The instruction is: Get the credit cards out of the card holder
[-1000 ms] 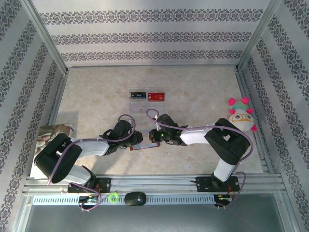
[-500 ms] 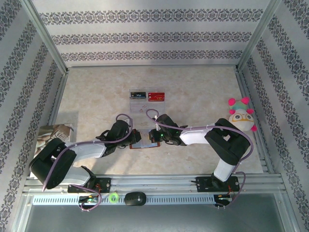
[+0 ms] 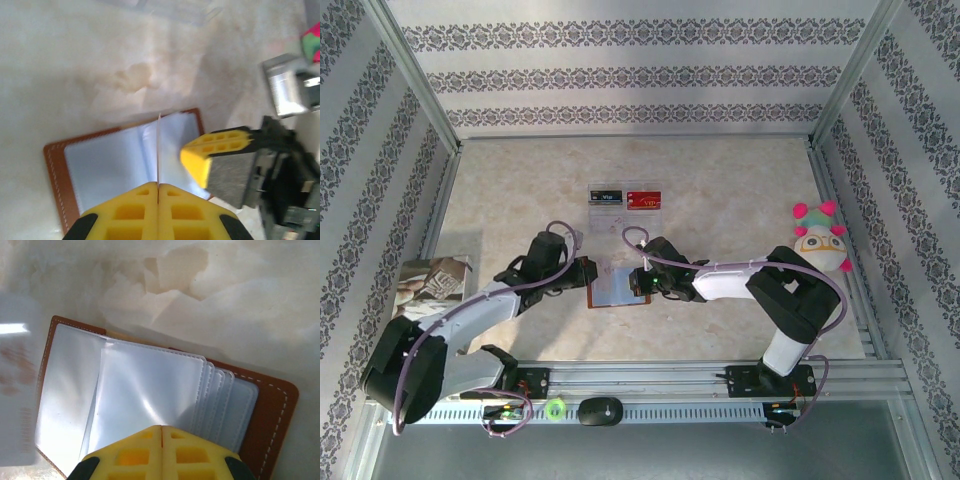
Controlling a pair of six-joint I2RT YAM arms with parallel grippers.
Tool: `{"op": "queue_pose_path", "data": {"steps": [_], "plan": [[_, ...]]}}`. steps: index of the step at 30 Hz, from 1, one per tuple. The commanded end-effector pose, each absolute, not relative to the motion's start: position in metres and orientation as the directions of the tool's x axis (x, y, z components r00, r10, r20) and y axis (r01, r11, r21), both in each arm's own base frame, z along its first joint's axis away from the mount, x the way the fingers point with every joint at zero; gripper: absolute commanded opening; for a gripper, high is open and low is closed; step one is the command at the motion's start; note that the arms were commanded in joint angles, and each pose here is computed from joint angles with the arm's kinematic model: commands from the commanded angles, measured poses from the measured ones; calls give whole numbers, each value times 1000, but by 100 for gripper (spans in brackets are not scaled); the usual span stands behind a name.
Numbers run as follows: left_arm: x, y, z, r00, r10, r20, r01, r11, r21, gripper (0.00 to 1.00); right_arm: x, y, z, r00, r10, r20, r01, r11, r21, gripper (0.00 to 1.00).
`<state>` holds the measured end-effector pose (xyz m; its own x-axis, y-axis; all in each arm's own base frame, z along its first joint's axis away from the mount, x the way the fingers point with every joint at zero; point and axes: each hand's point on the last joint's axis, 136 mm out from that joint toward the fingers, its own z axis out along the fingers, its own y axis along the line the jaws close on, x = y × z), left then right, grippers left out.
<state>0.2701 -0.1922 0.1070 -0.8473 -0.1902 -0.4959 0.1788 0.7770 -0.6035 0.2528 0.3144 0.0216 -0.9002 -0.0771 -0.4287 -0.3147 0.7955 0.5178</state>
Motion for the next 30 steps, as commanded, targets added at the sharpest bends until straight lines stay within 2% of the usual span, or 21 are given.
{"op": "queue_pose_path", "data": {"steps": [1,6,9,13,17,20,30], "plan": [[273,-187,147,-788,-60,-613,325,805,-497,0,232,286,-6,-934,-109,-339,-258,863,434,0],[295,-180,194,-644,107,-757,464,841,-277,0,233,287,0,-928,-111,-355,-272,854,444,0],[307,-187,218,-547,254,-797,575,806,-137,0,235,287,3,-928,-101,-358,-268,849,456,0],[317,-189,215,-446,507,-737,705,706,59,0,240,286,12,-920,-82,-383,-272,838,474,0],[327,-198,214,-282,657,-699,805,559,200,0,242,288,15,-918,-73,-389,-274,826,493,0],[346,-198,213,-163,719,-676,796,500,340,0,242,288,14,-921,-62,-386,-267,821,504,0],[382,-200,168,-79,886,-457,857,294,423,0,245,278,18,-927,0,-375,-226,798,558,0]]}}
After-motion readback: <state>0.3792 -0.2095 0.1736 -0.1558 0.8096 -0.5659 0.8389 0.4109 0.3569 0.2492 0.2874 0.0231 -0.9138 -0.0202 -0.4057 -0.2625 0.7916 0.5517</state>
